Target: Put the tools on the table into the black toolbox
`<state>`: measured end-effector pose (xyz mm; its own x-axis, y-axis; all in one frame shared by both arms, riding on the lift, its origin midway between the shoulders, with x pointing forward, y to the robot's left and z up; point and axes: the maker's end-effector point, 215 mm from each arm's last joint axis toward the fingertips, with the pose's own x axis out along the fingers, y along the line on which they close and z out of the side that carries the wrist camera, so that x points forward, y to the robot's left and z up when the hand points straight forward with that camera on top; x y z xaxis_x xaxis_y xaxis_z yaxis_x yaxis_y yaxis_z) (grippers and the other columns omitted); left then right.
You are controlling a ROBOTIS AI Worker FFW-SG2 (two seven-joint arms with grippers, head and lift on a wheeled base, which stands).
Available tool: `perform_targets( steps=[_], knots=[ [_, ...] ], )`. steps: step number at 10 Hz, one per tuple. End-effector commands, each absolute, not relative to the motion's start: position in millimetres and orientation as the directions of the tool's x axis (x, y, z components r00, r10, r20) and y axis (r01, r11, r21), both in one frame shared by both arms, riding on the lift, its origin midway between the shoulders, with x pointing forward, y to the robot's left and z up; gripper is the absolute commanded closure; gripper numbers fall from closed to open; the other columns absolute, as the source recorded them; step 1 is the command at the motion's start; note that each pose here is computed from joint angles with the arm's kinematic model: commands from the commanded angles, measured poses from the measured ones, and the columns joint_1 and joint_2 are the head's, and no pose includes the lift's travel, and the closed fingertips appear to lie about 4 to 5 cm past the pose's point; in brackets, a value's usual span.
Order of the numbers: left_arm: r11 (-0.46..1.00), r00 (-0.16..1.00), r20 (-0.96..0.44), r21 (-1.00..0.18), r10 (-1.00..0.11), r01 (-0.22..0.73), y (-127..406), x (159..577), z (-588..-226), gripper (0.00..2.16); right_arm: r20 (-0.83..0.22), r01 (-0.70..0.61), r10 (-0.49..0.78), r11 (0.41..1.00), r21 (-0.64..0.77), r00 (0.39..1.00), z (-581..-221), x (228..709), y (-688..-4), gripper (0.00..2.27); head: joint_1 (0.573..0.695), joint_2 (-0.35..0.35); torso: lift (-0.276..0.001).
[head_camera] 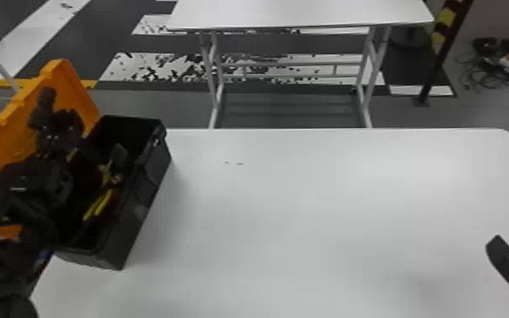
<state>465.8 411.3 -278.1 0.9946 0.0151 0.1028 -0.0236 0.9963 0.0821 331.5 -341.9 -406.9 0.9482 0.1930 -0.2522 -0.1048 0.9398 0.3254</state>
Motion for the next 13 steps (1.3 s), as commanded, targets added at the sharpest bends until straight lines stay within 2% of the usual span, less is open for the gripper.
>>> perform_targets(
  steps=[1, 2, 3, 4, 9, 13],
  knots=[
    [0.997, 0.993, 0.115, 0.071, 0.023, -0.031, 409.3, 461.3, -292.7, 2.07, -0.239, -0.101, 0.183, 0.943, 0.317, 0.954, -404.0, 329.7, -346.4, 0.12, 0.695, 0.101, -0.075],
    [0.997, 0.994, 0.103, 0.062, 0.03, -0.037, 410.2, 460.1, -302.8, 1.78, -0.234, -0.103, 0.182, 0.944, 0.314, 0.955, -402.4, 328.9, -349.4, 0.12, 0.695, 0.096, -0.075],
    [0.997, 0.995, 0.09, 0.055, 0.041, -0.046, 410.8, 460.1, -309.7, 0.61, -0.232, -0.099, 0.178, 0.944, 0.316, 0.956, -403.2, 327.4, -352.1, 0.12, 0.695, 0.092, -0.075],
    [0.998, 0.996, 0.078, 0.045, 0.047, -0.05, 411.2, 460.1, -314.0, 0.0, -0.234, -0.096, 0.176, 0.944, 0.316, 0.956, -405.2, 326.4, -353.4, 0.12, 0.695, 0.089, -0.075],
    [0.999, 0.996, 0.075, 0.02, 0.039, -0.04, 396.6, 432.0, -314.4, 0.03, -0.226, -0.095, 0.172, 0.944, 0.317, 0.959, -405.0, 324.3, -356.8, 0.13, 0.695, 0.083, -0.075],
    [1.0, 0.999, 0.05, -0.013, -0.005, 0.005, 353.3, 408.3, -336.4, 0.03, -0.194, -0.094, 0.159, 0.948, 0.305, 0.968, -401.0, 319.0, -361.7, 0.13, 0.695, 0.02, -0.075]
  ],
)
